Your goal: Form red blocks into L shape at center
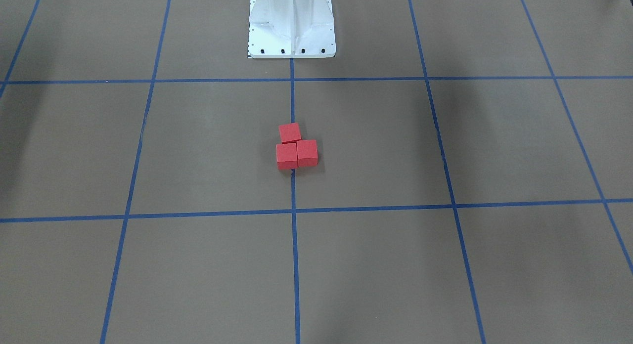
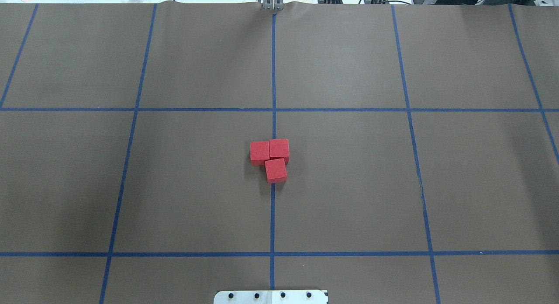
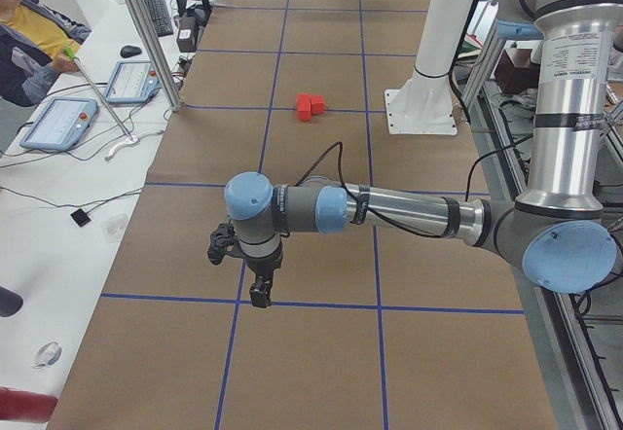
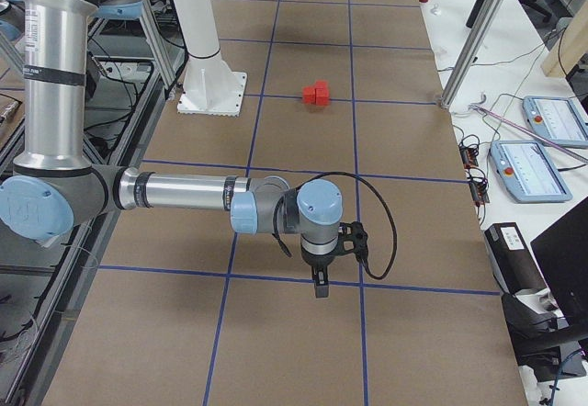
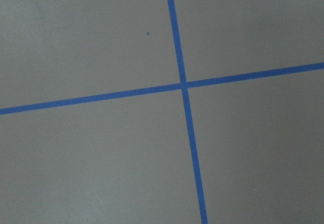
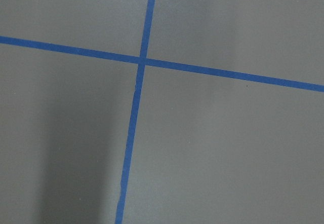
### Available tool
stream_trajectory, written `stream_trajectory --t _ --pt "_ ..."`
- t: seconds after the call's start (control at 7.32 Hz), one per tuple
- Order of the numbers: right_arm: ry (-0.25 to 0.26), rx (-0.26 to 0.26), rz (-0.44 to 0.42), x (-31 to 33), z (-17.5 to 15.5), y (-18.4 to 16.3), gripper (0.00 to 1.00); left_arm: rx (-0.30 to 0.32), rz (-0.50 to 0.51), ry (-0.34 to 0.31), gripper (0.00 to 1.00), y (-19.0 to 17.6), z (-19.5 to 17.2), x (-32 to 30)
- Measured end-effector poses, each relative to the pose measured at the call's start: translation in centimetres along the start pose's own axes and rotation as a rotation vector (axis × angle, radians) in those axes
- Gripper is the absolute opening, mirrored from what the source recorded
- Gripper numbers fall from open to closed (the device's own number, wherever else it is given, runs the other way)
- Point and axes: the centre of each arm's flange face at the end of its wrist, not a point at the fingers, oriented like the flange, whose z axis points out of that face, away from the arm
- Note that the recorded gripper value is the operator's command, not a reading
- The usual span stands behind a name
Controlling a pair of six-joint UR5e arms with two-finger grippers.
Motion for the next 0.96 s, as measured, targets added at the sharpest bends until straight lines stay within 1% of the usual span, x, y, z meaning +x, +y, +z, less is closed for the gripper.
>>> stream_trajectory --t 0.55,0.96 --pt "0.0 -0.002 0.003 0.09 0.11 0.09 0.99 -0.013 0.0 -0.006 1.0 0.73 0.8 -0.24" --pt "-0.001 -0.004 0.006 0.16 0.21 0.13 0.99 -0.002 0.016 -0.007 1.0 0.56 0.82 -0.11"
